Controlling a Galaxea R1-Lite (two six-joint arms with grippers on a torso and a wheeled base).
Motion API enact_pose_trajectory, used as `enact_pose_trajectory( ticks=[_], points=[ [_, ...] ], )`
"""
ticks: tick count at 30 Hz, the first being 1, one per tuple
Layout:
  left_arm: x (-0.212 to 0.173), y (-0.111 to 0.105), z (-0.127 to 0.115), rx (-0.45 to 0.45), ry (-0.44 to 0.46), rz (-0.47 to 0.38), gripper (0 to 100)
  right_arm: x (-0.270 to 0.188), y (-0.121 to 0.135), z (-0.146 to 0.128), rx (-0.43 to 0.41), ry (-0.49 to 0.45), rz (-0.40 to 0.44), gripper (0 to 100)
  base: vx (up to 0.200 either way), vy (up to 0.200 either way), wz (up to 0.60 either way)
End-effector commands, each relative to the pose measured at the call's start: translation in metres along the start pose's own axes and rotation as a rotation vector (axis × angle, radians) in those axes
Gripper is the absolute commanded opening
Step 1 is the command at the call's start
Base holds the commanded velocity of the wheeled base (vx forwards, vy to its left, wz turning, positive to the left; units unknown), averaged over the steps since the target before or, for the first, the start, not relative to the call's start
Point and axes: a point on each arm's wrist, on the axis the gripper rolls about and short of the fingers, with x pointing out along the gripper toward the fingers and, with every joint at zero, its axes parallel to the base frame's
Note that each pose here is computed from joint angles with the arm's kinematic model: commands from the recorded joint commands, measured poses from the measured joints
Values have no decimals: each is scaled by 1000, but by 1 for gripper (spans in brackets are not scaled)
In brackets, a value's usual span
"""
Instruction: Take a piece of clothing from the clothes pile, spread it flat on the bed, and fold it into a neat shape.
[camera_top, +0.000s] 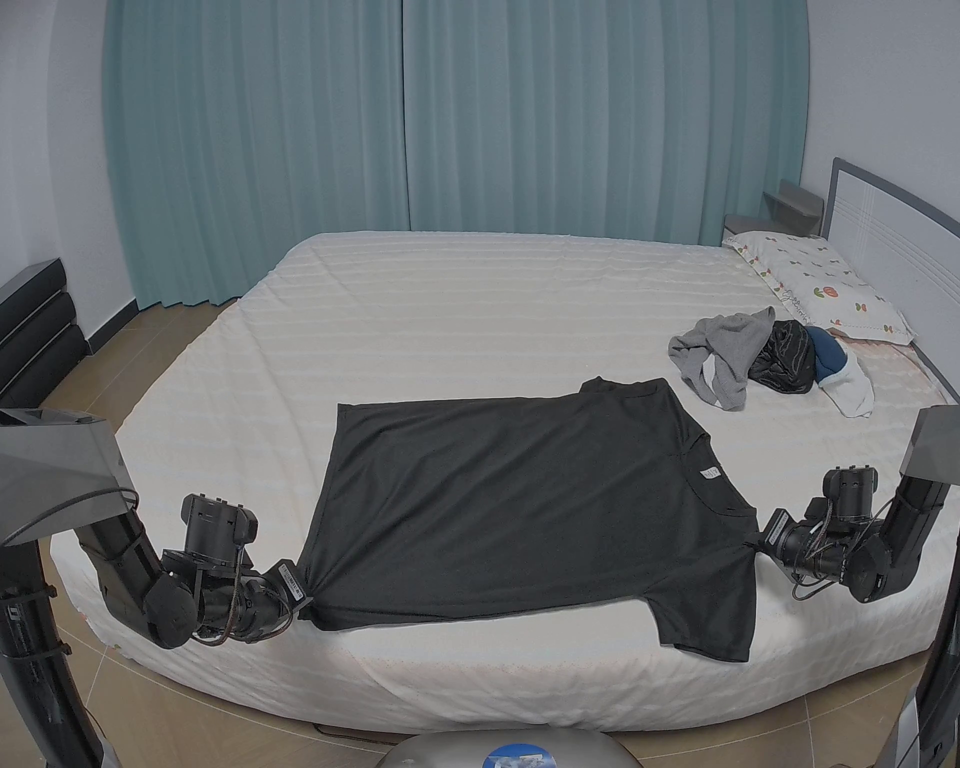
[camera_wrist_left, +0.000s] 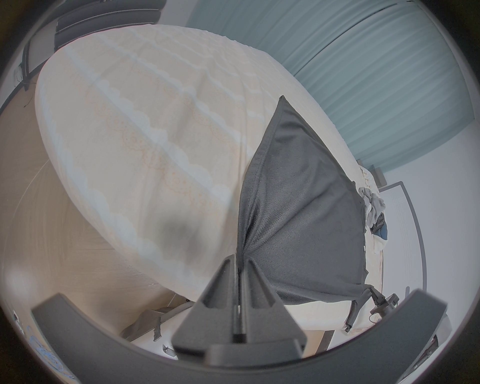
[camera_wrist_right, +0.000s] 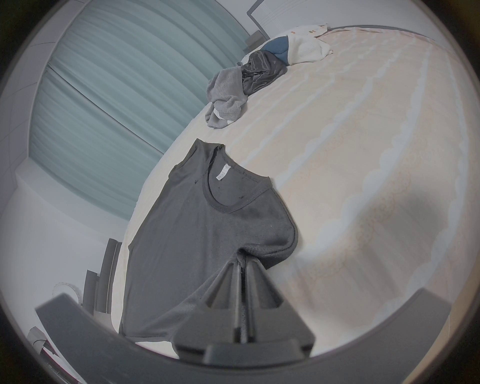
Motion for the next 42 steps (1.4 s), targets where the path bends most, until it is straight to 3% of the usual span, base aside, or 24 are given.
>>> enact_pose_trajectory(
  ticks=[1, 14, 18, 20, 21, 27, 39, 40, 42],
  points=[
    [1, 1, 0, -1, 3, 3, 0, 5, -6, -7, 5, 25, -15, 100, 0, 0, 0],
    [0, 1, 0, -4, 3, 3, 0, -32, -7, -1, -16, 23, 43, 100, 0, 0, 0],
    [0, 1, -1, -4, 4, 4, 0, -48, -17, -26, -154, 156, 92, 100, 0, 0, 0],
    [0, 1, -1, -4, 4, 4, 0, -49, -17, -26, -158, 158, 95, 100, 0, 0, 0],
    [0, 1, -1, -4, 4, 4, 0, -50, -21, -36, -192, 201, 108, 100, 0, 0, 0],
    [0, 1, -1, -4, 4, 4, 0, -36, -25, -50, -204, 240, 117, 100, 0, 0, 0],
    [0, 1, -1, -4, 4, 4, 0, -29, -25, -55, -204, 212, 146, 100, 0, 0, 0],
    [0, 1, -1, -4, 4, 4, 0, -29, -25, -55, -204, 211, 143, 0, 0, 0, 0],
    [0, 1, -1, -4, 4, 4, 0, -31, -25, -53, -204, 196, 140, 0, 0, 0, 0]
  ],
)
